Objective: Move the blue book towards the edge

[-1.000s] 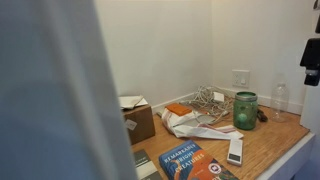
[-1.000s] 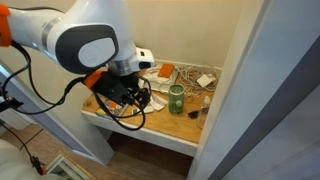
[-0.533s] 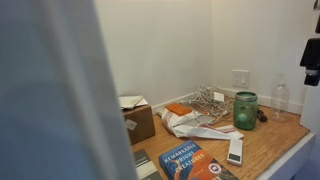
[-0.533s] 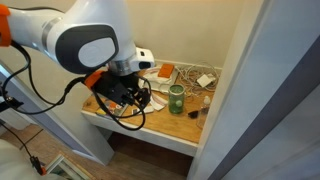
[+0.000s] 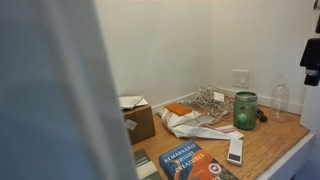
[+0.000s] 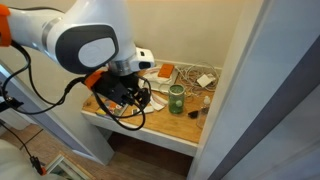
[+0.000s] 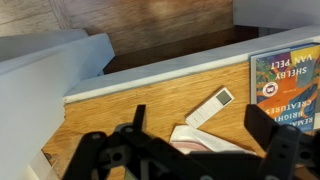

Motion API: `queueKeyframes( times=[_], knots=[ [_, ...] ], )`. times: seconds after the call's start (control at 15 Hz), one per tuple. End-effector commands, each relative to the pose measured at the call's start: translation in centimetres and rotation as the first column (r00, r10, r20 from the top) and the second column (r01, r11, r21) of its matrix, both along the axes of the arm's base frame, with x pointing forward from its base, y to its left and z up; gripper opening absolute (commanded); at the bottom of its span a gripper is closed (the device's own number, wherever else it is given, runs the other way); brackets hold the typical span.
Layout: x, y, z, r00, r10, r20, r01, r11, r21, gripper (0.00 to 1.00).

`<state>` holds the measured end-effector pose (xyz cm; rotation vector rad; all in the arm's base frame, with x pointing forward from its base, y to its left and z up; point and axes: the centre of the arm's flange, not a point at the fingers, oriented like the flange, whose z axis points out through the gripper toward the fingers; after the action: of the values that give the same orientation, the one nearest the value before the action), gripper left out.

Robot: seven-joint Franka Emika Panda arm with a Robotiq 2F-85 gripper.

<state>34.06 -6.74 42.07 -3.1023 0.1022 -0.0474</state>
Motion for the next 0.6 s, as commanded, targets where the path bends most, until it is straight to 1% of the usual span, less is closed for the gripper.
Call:
queueKeyframes(
  times=[0.0, 0.33, 0.53],
  knots=[
    [1.5, 2.2, 0.2, 1.000, 0.028, -0.007, -0.028, 0.999, -0.021, 1.00],
    [5.4, 10.5, 0.6, 0.991, 0.130, -0.028, -0.132, 0.988, -0.077, 1.00],
    [7.7, 15.1, 0.4, 0.986, 0.164, -0.027, -0.165, 0.983, -0.082, 1.00]
  ],
)
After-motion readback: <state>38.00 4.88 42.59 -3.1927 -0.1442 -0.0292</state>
